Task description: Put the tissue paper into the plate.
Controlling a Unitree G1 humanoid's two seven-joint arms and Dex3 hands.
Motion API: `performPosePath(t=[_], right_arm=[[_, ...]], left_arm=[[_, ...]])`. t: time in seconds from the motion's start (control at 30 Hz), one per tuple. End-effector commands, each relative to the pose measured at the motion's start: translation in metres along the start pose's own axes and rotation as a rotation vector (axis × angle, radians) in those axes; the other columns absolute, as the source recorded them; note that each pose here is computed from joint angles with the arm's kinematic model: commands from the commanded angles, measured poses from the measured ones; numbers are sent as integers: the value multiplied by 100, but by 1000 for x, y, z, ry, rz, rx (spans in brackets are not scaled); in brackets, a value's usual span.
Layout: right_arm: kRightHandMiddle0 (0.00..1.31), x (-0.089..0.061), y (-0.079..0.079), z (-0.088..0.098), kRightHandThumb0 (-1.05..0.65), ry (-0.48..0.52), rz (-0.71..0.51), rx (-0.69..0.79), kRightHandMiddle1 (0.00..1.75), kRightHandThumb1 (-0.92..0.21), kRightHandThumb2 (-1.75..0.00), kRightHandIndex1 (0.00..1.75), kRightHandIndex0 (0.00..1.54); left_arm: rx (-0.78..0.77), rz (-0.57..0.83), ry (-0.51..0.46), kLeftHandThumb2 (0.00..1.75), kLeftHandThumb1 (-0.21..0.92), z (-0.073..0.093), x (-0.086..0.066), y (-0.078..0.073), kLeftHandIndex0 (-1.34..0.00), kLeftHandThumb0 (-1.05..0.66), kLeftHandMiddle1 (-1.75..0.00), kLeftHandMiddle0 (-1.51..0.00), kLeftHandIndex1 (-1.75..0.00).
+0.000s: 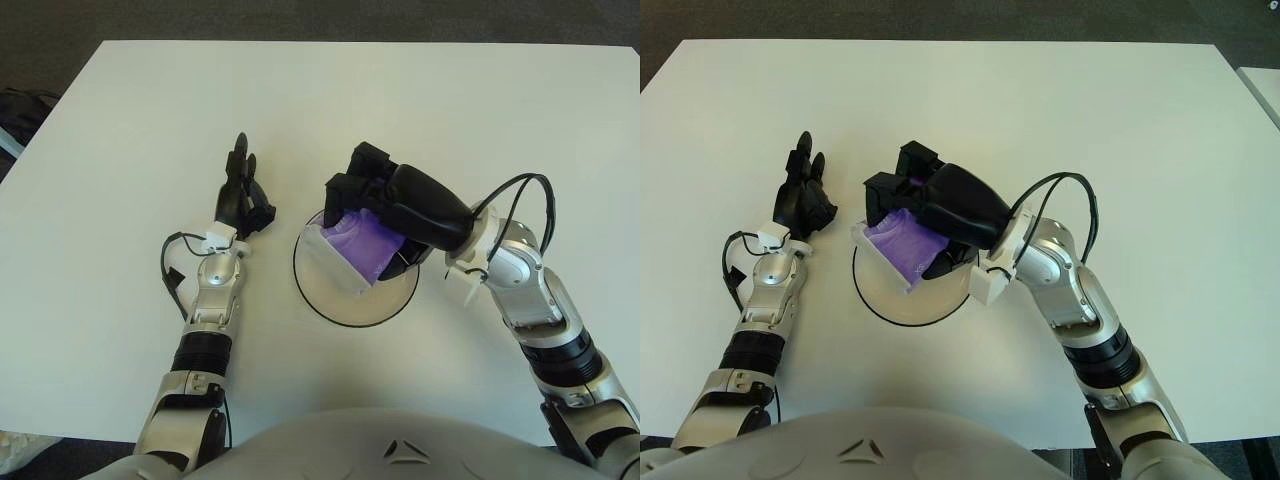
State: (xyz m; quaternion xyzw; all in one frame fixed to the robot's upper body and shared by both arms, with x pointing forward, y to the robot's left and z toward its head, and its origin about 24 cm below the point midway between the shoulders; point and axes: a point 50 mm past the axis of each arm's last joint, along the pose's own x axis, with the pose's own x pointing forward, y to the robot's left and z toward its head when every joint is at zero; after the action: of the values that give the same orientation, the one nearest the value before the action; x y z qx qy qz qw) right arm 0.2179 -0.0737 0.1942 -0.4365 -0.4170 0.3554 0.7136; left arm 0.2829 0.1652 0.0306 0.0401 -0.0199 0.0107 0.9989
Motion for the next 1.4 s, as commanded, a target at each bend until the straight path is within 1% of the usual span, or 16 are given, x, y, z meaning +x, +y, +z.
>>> performPosePath(t=[0.0,0.03,0.07,0.1,0.2,0.3,0.53,0.67,1.0,1.23,1.37], right_arm=[[7,0,-1,2,-81,-12,108,-61,73,-82,-89,61,17],[6,0,-2,2,-84,-21,120,-80,62,-84,-89,50,15],[4,0,-2,2,-90,-27,127,-93,42,-87,-89,34,11],[2,0,-2,2,-94,-30,130,-100,29,-89,-89,23,8],[1,-1,-2,2,-101,-57,102,-168,10,-91,-90,8,3],[0,-2,-2,1,-104,-87,90,-225,3,-92,-89,3,1],[0,-4,-1,-1,-105,-112,94,-280,0,-92,-84,0,0],[0,-5,-1,-3,-105,-123,100,-303,0,-92,-83,0,0],[0,-5,0,-6,-105,-123,104,-297,0,-92,-87,0,0],[0,-6,-4,-11,-105,-96,105,-250,0,-92,-92,0,0],[0,-3,-14,-19,-105,-61,98,-181,0,-92,-91,0,0]], left_arm=[[7,-4,169,110,92,-41,-25,-1,0,-92,0,-16,-8],[21,-15,140,110,92,-40,-26,-2,0,-93,0,-15,-7],[30,-24,119,109,92,-40,-27,-2,0,-93,0,-15,-4],[35,-29,106,108,92,-40,-28,-3,0,-93,0,-14,-3],[56,-59,20,106,92,-38,-31,-3,0,-93,-1,-15,-1],[61,-75,-21,104,92,-37,-33,-5,0,-93,-1,-15,0],[57,-63,-48,101,92,-34,-31,-7,0,-92,-2,-18,0],[77,-29,-44,98,92,-35,-30,-2,0,-91,-2,-18,0],[63,28,35,95,92,-42,-28,-1,0,-88,0,-15,0],[69,12,57,101,92,-46,-28,3,0,-88,0,-14,0],[80,-2,53,105,92,-47,-28,5,0,-87,-1,-15,0]])
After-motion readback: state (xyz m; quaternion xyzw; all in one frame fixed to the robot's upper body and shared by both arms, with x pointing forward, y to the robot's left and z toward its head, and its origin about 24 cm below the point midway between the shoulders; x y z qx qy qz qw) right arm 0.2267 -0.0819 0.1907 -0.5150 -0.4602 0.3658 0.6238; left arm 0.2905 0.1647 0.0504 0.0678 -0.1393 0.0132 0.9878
